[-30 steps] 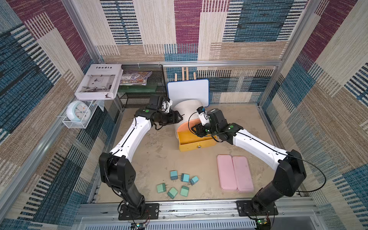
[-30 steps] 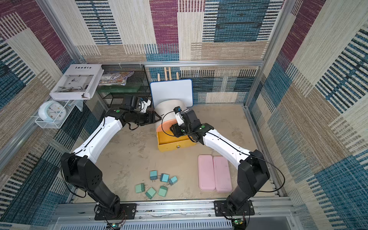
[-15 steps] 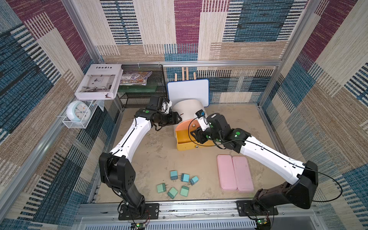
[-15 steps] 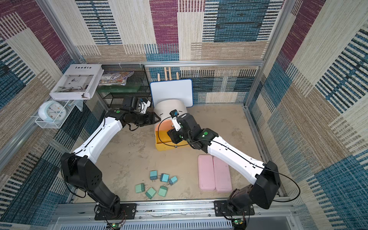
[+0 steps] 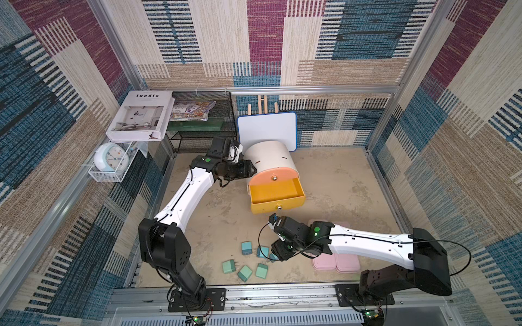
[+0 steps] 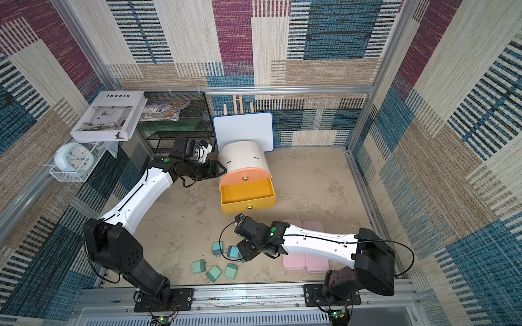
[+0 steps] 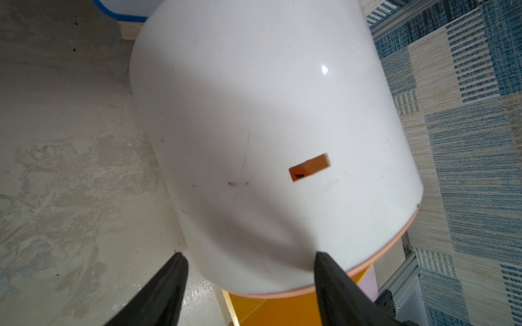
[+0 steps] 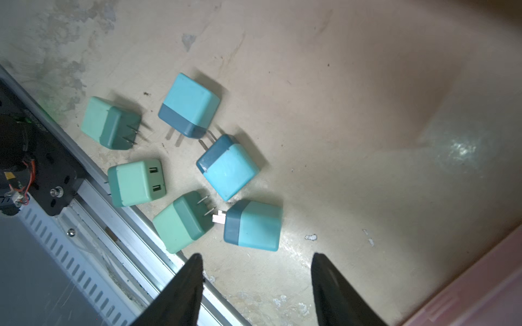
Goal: Place the plugs into the drawer by color
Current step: Pick up the plug from the center of the board.
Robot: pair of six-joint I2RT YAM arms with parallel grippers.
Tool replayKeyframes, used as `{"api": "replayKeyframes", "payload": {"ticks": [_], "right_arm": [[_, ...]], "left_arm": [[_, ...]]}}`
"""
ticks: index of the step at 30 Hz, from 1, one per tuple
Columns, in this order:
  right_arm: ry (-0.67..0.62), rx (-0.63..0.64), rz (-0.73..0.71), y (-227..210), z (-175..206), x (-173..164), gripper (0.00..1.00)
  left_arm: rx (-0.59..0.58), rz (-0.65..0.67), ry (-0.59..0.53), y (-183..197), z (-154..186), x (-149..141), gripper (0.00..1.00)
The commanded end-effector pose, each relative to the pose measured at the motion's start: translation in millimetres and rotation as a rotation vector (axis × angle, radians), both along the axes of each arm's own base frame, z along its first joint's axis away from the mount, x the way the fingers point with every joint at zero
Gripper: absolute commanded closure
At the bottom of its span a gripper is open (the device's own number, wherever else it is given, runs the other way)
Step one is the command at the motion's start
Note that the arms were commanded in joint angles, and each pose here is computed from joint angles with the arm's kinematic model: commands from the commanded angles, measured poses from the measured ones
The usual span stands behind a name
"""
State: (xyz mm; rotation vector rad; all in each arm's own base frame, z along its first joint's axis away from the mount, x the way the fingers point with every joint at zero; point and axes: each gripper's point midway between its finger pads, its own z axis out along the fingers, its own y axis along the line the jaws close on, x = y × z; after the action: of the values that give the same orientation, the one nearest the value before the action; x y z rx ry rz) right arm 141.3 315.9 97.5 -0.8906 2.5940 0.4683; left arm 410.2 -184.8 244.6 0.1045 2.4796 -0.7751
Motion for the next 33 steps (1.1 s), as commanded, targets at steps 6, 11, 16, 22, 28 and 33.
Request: {"api": "replayKeyframes", "payload": {"ticks": [6, 11, 16, 22, 28, 33], "right_arm": [[0.075, 0.018, 0.001, 17.5, -21.9, -7.2, 0.30], [0.090, -0.010, -0.001, 15.4, -34.0, -9.0, 0.30], [0.099, -0.049, -0.003, 13.8, -43.9, -8.3, 0.32], [0.103, -0.065, 0.001, 14.5, -50.3, -8.6, 0.34], [0.098, -0.066, -0.007, 13.7, -49.9, -7.2, 0.46], [0.097, -0.081, -0.018, 9.7, -51.6, -6.8, 0.50]], "left_arm": [[-0.004, -0.002, -0.011, -0.4, 2.2, -0.4, 0.26], [-0.005, -0.003, -0.008, -0.6, 1.3, -1.1, 0.26], [-0.004, -0.005, -0.003, -1.0, -0.4, -2.2, 0.26], [-0.005, -0.004, -0.003, -1.0, -0.7, -2.1, 0.26], [-0.004, -0.003, -0.002, -1.6, -1.8, -1.5, 0.26], [-0.004, -0.004, -0.002, -1.7, -1.7, -1.4, 0.26]]}}
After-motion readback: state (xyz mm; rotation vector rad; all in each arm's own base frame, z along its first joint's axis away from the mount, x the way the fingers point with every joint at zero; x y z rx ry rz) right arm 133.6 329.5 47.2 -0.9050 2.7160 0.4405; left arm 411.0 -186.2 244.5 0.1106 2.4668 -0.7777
